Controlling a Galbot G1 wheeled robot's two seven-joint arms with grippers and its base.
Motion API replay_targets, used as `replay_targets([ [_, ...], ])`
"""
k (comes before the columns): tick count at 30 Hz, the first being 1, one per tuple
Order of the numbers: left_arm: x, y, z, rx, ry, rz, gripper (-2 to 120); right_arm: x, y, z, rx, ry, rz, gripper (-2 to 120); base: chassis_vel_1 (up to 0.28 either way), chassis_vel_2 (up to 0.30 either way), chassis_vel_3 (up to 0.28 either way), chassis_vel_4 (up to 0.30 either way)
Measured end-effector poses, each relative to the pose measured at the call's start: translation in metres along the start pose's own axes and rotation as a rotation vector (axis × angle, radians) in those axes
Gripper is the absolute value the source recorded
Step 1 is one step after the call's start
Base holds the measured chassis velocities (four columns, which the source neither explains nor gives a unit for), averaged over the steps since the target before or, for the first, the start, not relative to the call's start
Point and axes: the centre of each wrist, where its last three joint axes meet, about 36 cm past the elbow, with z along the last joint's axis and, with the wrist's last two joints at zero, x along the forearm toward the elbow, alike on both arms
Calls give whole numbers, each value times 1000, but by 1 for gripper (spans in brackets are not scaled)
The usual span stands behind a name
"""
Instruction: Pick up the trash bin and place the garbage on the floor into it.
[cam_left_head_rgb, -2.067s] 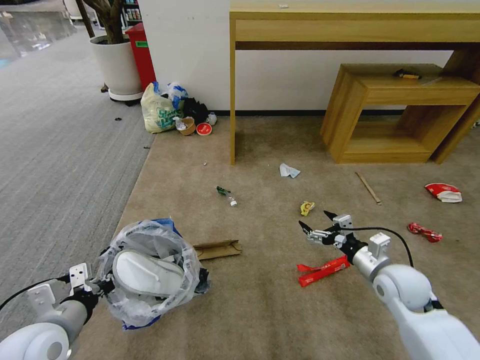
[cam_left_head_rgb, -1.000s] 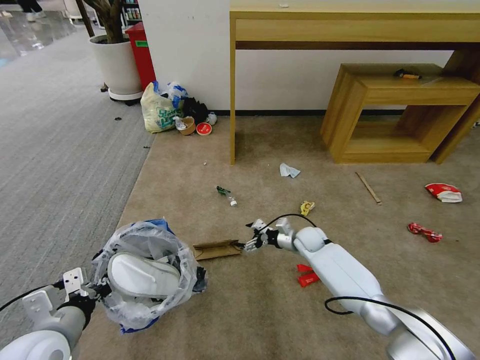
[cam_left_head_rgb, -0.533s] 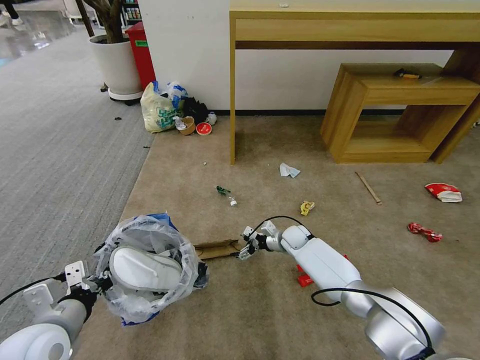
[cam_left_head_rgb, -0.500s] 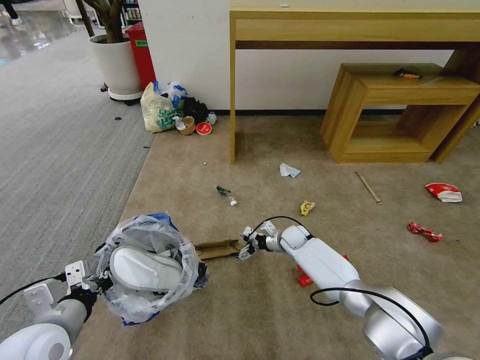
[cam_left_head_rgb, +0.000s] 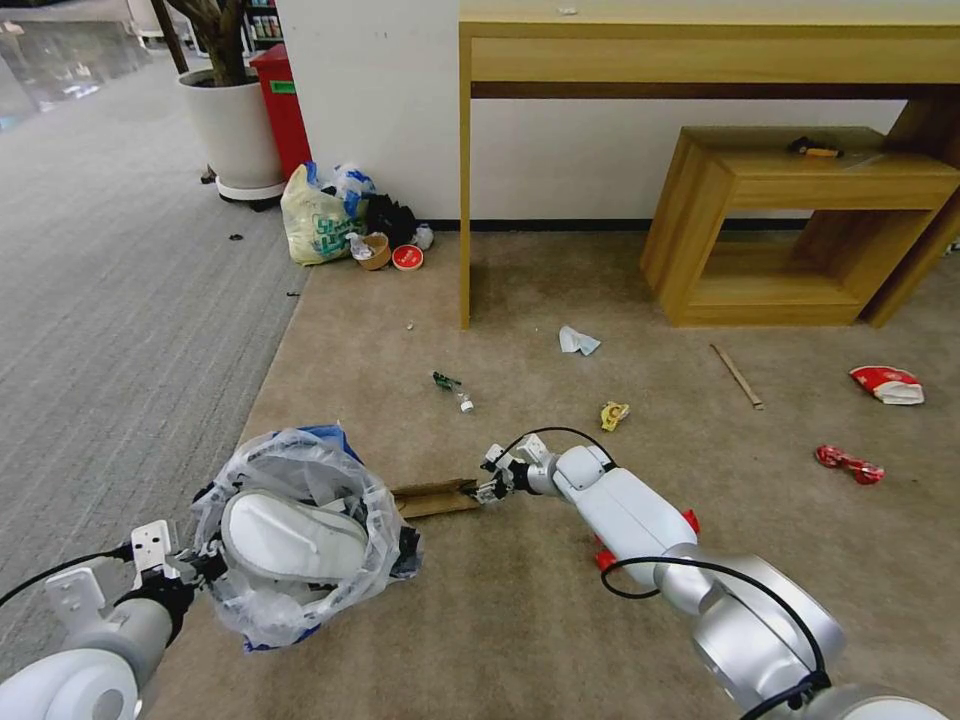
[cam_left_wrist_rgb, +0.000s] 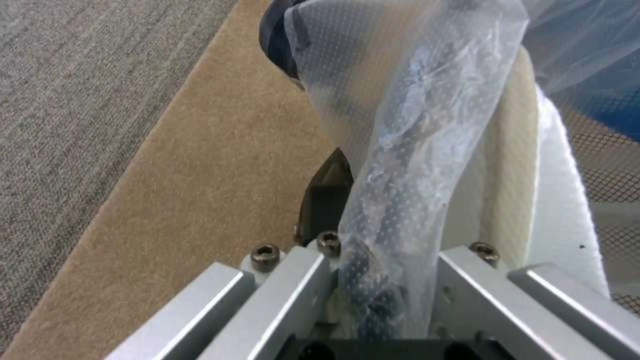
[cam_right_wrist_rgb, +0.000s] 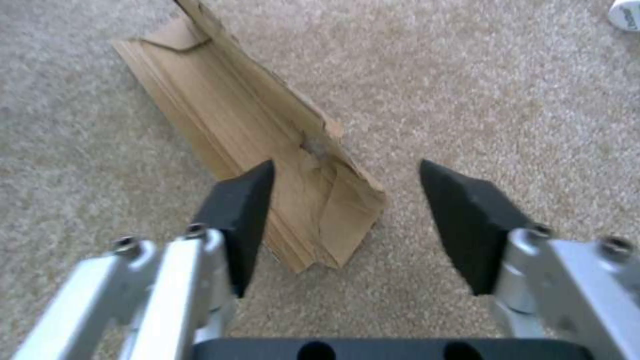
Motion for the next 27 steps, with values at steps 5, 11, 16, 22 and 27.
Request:
replay_targets([
  [5,0,0,0,-3,1,8,0,-4,4,3,3,14,9,36,0,0,0,0],
  [11,-2,1,-1,-9,5,15,0,-7,10,8,-2,22,10,14,0,0,0,0],
  [16,-3,3,-2,-11,7,24,0,-9,13,9,-9,23,25,0,0,0,0,0],
  [22,-4,4,-3,-15,9,32,0,-9,18,12,-13,11,50,0,0,0,0,0],
  [27,-6,5,-3,-21,13,38,0,-3,23,17,-28,-28,88,0,0,0,0,0],
])
